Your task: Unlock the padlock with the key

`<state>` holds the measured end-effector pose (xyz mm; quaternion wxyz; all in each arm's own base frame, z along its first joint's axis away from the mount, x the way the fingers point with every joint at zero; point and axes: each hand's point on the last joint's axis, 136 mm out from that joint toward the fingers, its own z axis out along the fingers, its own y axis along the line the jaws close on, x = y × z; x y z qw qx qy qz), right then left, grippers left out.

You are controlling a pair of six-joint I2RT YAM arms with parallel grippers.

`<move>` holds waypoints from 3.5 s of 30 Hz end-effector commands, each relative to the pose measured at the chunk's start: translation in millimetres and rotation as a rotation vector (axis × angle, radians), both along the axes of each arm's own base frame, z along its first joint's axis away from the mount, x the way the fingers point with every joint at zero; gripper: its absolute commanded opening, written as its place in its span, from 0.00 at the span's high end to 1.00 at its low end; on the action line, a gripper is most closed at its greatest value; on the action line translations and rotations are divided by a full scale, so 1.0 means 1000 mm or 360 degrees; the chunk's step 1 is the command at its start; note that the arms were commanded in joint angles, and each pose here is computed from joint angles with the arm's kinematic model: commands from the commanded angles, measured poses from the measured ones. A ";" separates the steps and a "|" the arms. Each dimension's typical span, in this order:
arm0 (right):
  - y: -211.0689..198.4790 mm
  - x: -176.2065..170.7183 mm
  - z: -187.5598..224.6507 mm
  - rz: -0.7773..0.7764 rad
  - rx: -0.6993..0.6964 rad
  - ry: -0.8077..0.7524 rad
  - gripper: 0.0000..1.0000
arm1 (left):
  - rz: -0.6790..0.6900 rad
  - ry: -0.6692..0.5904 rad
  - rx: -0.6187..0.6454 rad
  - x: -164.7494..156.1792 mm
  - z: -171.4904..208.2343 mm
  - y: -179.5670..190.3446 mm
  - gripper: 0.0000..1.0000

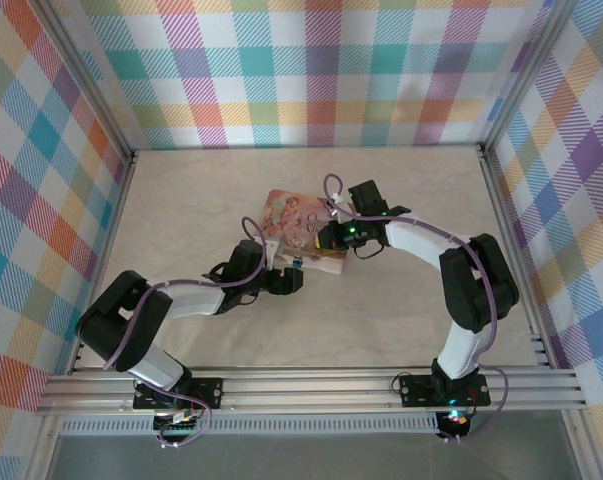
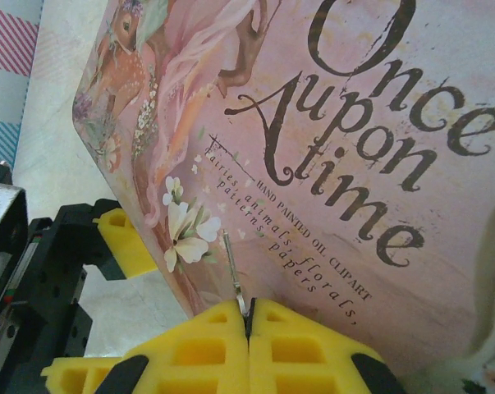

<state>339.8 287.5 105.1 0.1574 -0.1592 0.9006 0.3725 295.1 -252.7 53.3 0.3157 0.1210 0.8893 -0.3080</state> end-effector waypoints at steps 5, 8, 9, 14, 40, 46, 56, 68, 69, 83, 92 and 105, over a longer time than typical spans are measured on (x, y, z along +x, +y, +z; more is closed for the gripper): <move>-0.021 -0.015 -0.031 -0.0041 -0.0175 0.0117 1.00 | 0.0011 -0.0148 -0.0044 0.017 0.008 -0.010 0.21; -0.022 -0.014 -0.032 -0.0052 -0.0184 0.0113 1.00 | -0.0011 -0.0135 -0.0060 0.018 0.006 -0.016 0.25; -0.022 -0.014 -0.032 -0.0055 -0.0183 0.0110 1.00 | -0.0017 -0.0134 -0.0063 0.019 0.005 -0.018 0.27; -0.022 -0.015 -0.033 -0.0059 -0.0177 0.0112 1.00 | -0.0010 -0.0137 -0.0062 0.024 0.002 -0.021 0.30; -0.025 -0.020 -0.037 -0.0083 -0.0176 0.0127 1.00 | -0.0017 -0.0169 -0.0049 0.035 0.003 -0.050 0.52; -0.026 -0.020 -0.037 -0.0085 -0.0176 0.0127 1.00 | 0.0024 -0.0204 -0.0030 0.037 0.009 -0.049 0.55; -0.025 -0.021 -0.038 -0.0087 -0.0166 0.0136 1.00 | 0.0120 -0.0274 0.0024 0.040 0.020 -0.043 0.54; -0.024 -0.021 -0.039 -0.0090 -0.0166 0.0141 1.00 | 0.0154 -0.0298 0.0057 0.041 0.024 -0.042 0.54; -0.024 -0.021 -0.038 -0.0089 -0.0164 0.0141 1.00 | 0.0154 -0.0291 0.0062 0.041 0.022 -0.042 0.54; -0.023 -0.020 -0.037 -0.0097 -0.0149 0.0145 1.00 | 0.0190 -0.0238 0.0082 0.045 0.007 -0.043 0.70; -0.018 -0.010 -0.008 -0.0106 -0.0067 -0.0005 1.00 | 0.0208 -0.0199 0.0013 0.039 0.023 -0.042 0.81; -0.042 -0.042 0.046 -0.0056 -0.0141 -0.0583 1.00 | 0.0298 0.0168 -0.0078 0.019 0.059 -0.035 0.83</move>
